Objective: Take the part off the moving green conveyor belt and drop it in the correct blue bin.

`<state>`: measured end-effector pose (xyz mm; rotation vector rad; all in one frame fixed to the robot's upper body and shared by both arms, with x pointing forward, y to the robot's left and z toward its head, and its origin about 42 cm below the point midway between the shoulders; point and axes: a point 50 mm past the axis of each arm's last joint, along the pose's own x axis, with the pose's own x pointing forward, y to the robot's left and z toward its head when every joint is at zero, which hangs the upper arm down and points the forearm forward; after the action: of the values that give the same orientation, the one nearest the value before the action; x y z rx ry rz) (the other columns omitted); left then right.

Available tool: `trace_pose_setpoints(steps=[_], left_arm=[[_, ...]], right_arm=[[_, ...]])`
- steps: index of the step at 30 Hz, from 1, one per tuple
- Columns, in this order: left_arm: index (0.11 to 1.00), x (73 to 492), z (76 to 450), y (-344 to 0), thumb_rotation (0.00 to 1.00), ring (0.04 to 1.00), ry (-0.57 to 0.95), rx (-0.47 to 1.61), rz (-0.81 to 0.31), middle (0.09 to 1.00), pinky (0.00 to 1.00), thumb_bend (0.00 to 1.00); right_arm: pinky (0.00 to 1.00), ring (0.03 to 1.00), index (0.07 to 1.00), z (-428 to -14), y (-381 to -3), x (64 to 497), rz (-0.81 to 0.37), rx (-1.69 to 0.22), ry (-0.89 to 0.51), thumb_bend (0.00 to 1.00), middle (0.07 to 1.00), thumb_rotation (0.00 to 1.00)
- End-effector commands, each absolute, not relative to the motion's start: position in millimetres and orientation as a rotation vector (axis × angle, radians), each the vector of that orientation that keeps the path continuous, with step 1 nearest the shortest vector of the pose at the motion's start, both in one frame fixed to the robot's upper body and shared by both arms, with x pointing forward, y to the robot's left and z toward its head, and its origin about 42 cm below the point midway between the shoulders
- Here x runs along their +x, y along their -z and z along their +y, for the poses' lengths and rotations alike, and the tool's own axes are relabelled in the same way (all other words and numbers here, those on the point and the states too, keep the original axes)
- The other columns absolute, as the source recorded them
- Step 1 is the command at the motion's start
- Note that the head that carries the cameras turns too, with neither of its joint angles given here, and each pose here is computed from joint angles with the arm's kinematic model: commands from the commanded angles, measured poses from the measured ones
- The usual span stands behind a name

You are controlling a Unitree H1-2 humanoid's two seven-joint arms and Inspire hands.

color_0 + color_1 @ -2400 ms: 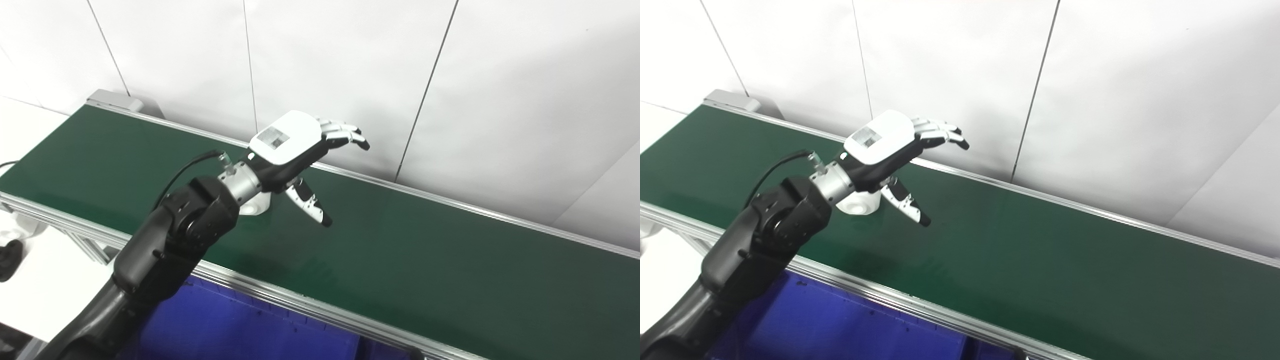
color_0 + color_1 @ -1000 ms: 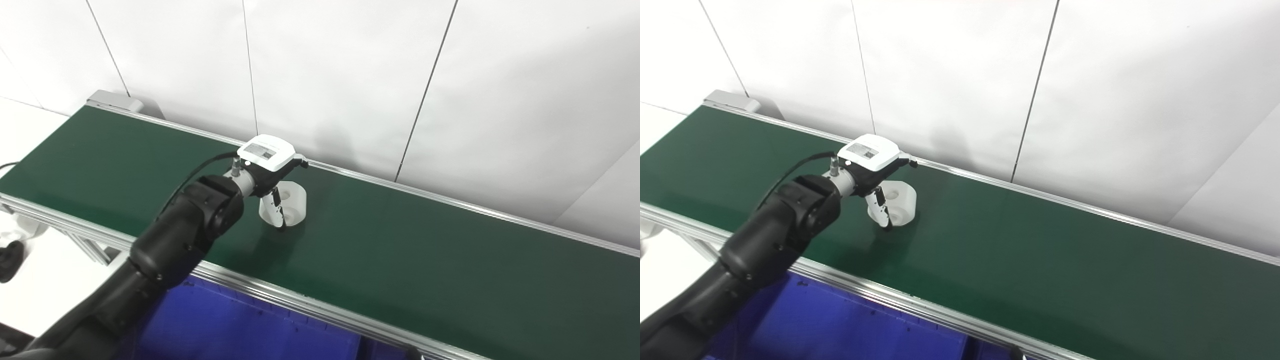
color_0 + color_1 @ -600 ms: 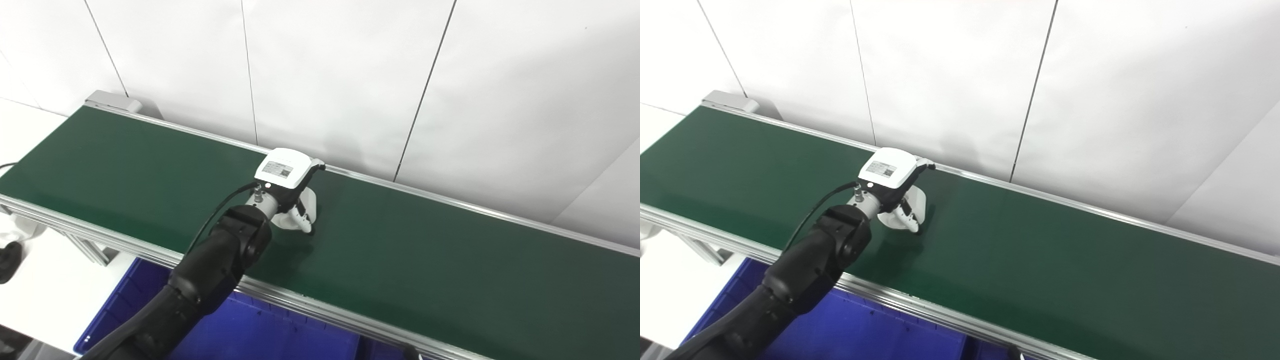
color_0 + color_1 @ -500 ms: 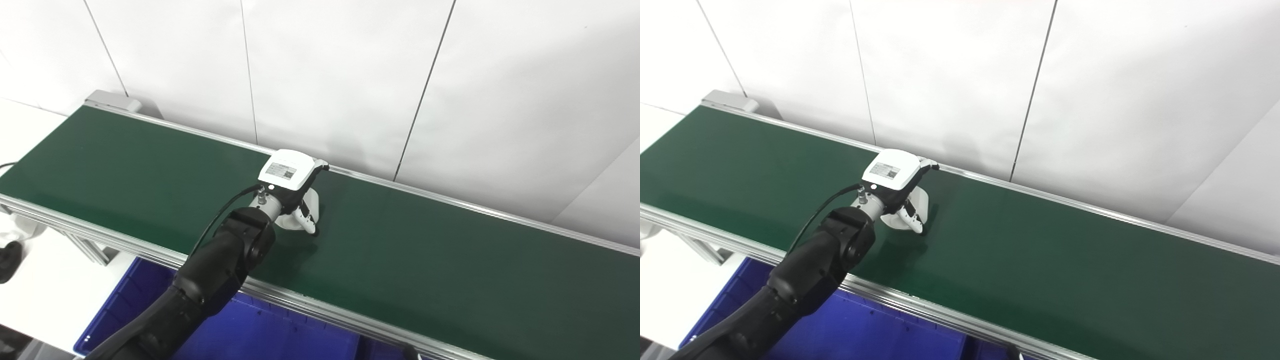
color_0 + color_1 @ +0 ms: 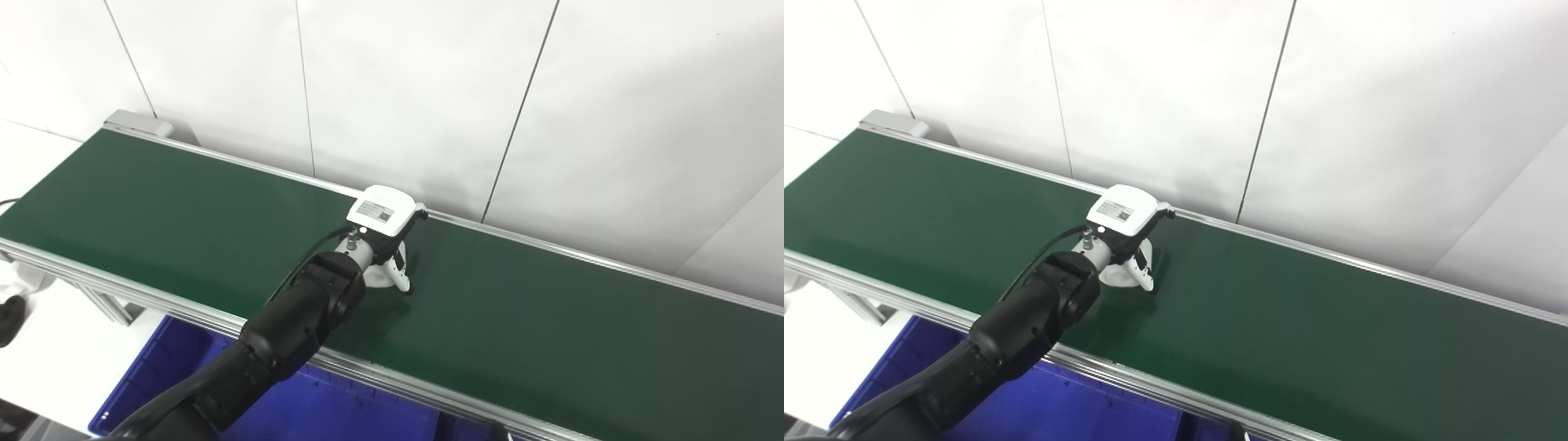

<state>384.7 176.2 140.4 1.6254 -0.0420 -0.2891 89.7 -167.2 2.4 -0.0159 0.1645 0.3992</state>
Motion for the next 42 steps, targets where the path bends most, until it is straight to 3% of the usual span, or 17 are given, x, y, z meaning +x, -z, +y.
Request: trace_pose_setpoints(steps=[1,2,3,4,8,12,13,18,20,28,35,39,42], left_arm=[[0.727,398,182,-161,0.22,0.73,0.212,1.665,-0.059,0.752,0.73,0.94],[0.696,399,183,-160,0.17,0.672,0.212,1.669,-0.057,0.711,0.65,0.92],[0.649,400,184,-159,0.14,0.617,0.21,1.666,-0.057,0.668,0.58,0.84],[0.545,401,184,-157,0.06,0.481,0.205,1.653,-0.058,0.544,0.43,0.63],[0.513,401,183,-151,0.0,0.324,0.195,1.635,-0.069,0.415,0.27,0.52],[0.5,398,177,-155,0.0,0.327,0.233,1.709,-0.05,0.415,0.27,0.52],[0.492,398,176,-156,0.0,0.286,0.245,1.731,-0.031,0.439,0.24,0.52],[0.489,399,173,-168,0.0,0.286,0.306,1.846,0.077,0.464,0.24,0.53],[0.488,399,173,-173,0.0,0.246,0.318,1.861,0.104,0.47,0.18,0.53],[0.491,396,174,-178,0.0,0.291,0.333,1.848,0.131,0.475,0.22,0.53],[0.519,384,170,-198,0.0,0.389,0.312,1.73,0.055,0.446,0.31,0.52],[0.508,369,164,-227,0.0,0.317,0.313,1.649,-0.026,0.407,0.24,0.52],[0.515,353,161,-248,0.0,0.314,0.303,1.621,-0.105,0.405,0.24,0.52]], right_arm=[[0.98,0.99,1.0,-163,-11,88,0.094,0.011,-0.402,0.92,0.997,0.95],[0.98,0.99,1.0,-163,-12,88,0.093,0.013,-0.401,0.92,0.998,0.94],[0.98,0.99,1.0,-163,-12,88,0.093,0.013,-0.4,0.93,0.997,0.94],[0.98,0.989,1.0,-163,-12,88,0.092,0.013,-0.399,0.93,0.996,0.95],[0.99,0.988,1.0,-163,-14,87,0.089,0.016,-0.404,0.92,0.997,0.95],[0.99,0.988,1.0,-163,-15,85,0.088,0.018,-0.405,0.92,0.997,0.95],[0.99,0.988,1.0,-163,-15,85,0.087,0.018,-0.405,0.91,0.997,0.95],[0.99,0.99,1.0,-163,-16,84,0.085,0.022,-0.408,0.91,1.0,0.95],[0.99,0.99,1.0,-162,-17,84,0.083,0.024,-0.408,0.91,0.999,0.95],[0.99,0.989,1.0,-161,-18,84,0.082,0.025,-0.405,0.91,0.991,0.95],[0.99,0.99,1.0,-160,-19,83,0.081,0.028,-0.406,0.91,0.994,0.95],[1.0,0.99,1.0,-159,-20,83,0.079,0.035,-0.408,0.91,0.996,0.95],[1.0,0.99,1.0,-158,-22,83,0.076,0.035,-0.41,0.91,0.997,0.95]])
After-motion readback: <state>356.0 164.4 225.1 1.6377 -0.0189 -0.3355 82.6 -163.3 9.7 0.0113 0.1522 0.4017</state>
